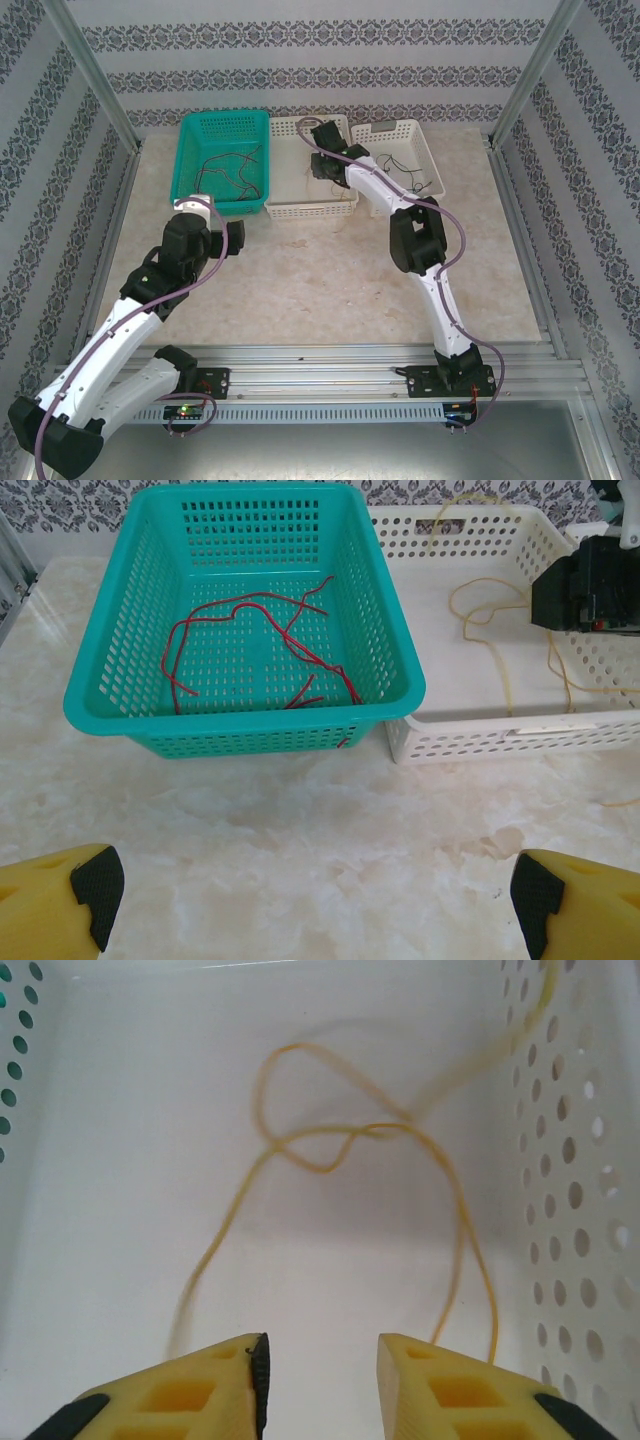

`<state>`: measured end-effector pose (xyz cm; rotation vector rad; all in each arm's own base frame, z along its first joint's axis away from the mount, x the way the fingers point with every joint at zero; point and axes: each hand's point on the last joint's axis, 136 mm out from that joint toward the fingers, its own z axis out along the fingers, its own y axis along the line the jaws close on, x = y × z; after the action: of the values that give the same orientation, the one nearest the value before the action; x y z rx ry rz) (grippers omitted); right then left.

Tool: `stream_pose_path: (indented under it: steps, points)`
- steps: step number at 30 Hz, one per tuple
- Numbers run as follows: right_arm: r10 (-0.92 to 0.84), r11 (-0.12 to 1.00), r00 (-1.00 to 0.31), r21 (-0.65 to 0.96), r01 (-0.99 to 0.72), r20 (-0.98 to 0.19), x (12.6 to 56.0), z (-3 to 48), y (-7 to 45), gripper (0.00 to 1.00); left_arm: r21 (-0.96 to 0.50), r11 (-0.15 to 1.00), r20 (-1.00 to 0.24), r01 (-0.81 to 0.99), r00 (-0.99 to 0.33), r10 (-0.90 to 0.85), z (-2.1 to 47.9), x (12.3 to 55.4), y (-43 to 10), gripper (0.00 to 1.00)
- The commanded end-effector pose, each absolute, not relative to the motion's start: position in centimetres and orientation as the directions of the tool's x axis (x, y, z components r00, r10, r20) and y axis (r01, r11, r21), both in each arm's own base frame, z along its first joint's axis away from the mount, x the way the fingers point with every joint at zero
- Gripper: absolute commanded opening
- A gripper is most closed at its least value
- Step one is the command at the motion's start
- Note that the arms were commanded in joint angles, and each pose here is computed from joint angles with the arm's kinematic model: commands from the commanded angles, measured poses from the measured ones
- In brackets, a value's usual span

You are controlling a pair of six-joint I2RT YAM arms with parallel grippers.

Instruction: Untangle the cables

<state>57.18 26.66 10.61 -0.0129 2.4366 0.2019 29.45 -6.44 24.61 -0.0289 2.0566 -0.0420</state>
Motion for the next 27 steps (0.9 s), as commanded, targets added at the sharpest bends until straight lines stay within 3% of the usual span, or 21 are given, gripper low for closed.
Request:
stream_pose_path:
  steps: [1, 11, 27]
  points:
    - [0.033, 0.983, -0.727, 0.152, -0.098, -0.686, 56.0, 16.5, 26.7, 0.35, -0.027, 1.0, -0.905, 0.007, -0.426, -0.022, 26.3, 29.7, -6.6, 1.0]
    - [0.132, 0.968, -0.685, 0.242, -0.066, -0.716, 51.7, 20.6, 23.0, 0.53, -0.018, 1.0, -0.902, 0.008, -0.431, -0.012, 26.1, 29.7, -6.7, 1.0]
    - [0.208, 0.936, -0.799, 0.351, -0.004, -0.564, 44.5, 10.5, 21.5, 0.56, -0.006, 1.0, -0.898, 0.019, -0.44, 0.003, 25.8, 29.7, -7.0, 1.0]
